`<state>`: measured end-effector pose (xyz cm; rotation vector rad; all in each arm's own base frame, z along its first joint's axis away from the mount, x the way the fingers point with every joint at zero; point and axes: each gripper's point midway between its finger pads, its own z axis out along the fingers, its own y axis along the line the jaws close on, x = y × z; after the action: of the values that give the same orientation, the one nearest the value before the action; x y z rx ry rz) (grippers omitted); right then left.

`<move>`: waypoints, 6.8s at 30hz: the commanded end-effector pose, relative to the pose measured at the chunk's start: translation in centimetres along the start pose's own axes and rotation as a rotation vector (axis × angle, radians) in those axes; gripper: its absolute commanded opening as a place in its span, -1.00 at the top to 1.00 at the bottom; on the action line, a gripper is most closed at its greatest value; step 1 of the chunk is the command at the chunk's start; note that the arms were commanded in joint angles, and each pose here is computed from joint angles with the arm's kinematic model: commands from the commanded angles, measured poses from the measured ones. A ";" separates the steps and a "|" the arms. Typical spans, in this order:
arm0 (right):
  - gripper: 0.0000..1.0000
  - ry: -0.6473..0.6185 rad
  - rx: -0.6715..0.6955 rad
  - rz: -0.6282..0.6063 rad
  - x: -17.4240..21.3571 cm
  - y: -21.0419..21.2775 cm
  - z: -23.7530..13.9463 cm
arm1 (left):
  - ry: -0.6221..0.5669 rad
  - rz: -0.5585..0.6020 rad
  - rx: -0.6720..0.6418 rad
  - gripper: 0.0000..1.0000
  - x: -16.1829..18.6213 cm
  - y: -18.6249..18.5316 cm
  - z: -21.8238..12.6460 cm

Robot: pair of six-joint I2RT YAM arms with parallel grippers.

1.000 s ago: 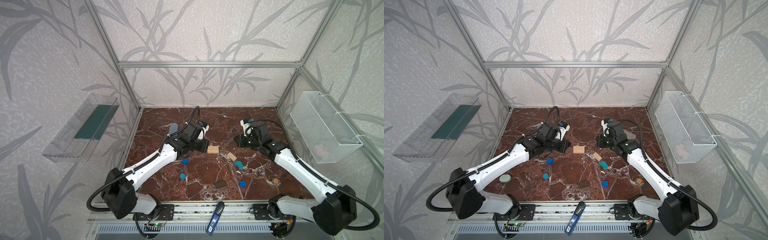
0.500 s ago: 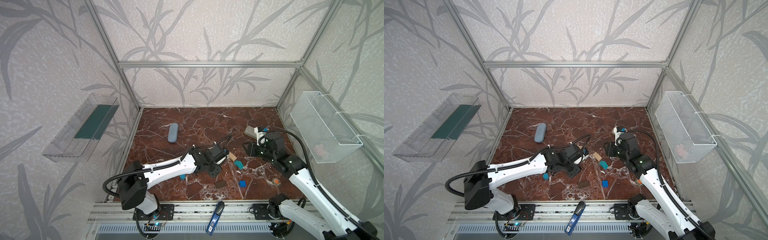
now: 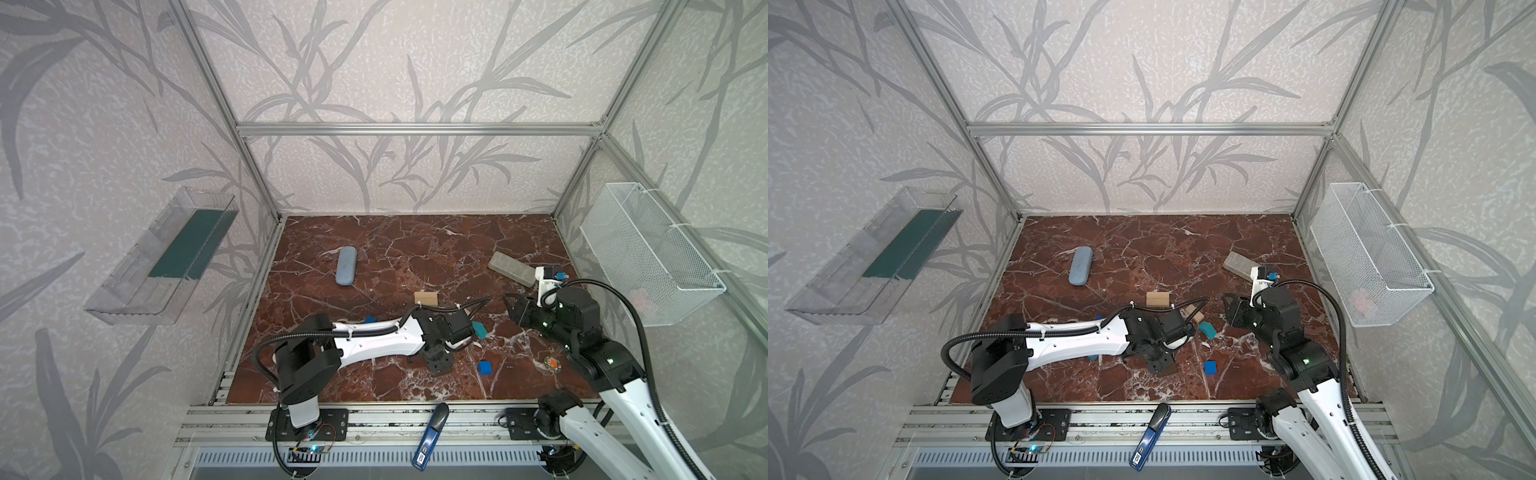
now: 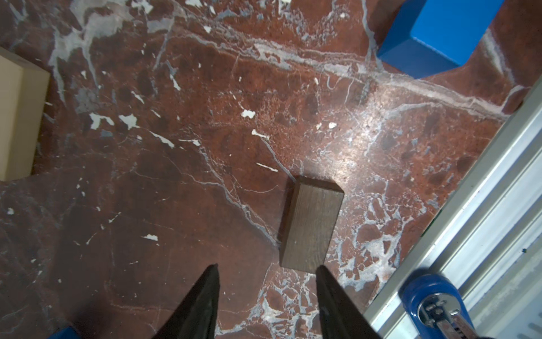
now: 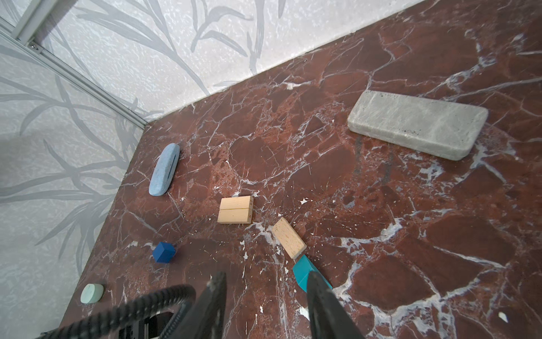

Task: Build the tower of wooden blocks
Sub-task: 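Lower the left gripper around the dark brown block and close it, then lift the dark brown block and carry it over the wooden stack with the left gripper, then lower the dark brown block onto the top of the wooden stack with the left gripper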

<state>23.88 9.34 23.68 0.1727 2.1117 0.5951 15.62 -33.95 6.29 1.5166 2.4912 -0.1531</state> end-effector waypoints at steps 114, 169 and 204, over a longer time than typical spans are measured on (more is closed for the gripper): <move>0.08 0.079 -0.021 0.038 2.0 -0.4 3.4 | -0.001 -0.958 -0.195 0.95 -4.2 18.3 -0.2; 0.07 0.103 -0.027 0.038 2.6 -0.5 4.7 | 0.051 -1.062 -0.236 0.62 -5.5 19.8 3.1; 0.07 0.103 -0.027 0.042 2.8 -0.6 4.6 | 0.056 -1.071 -0.228 0.26 -5.3 19.6 3.2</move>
<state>25.99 11.24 19.07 0.1761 2.2186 0.6520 35.74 -30.47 4.63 0.0181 2.9417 -0.0202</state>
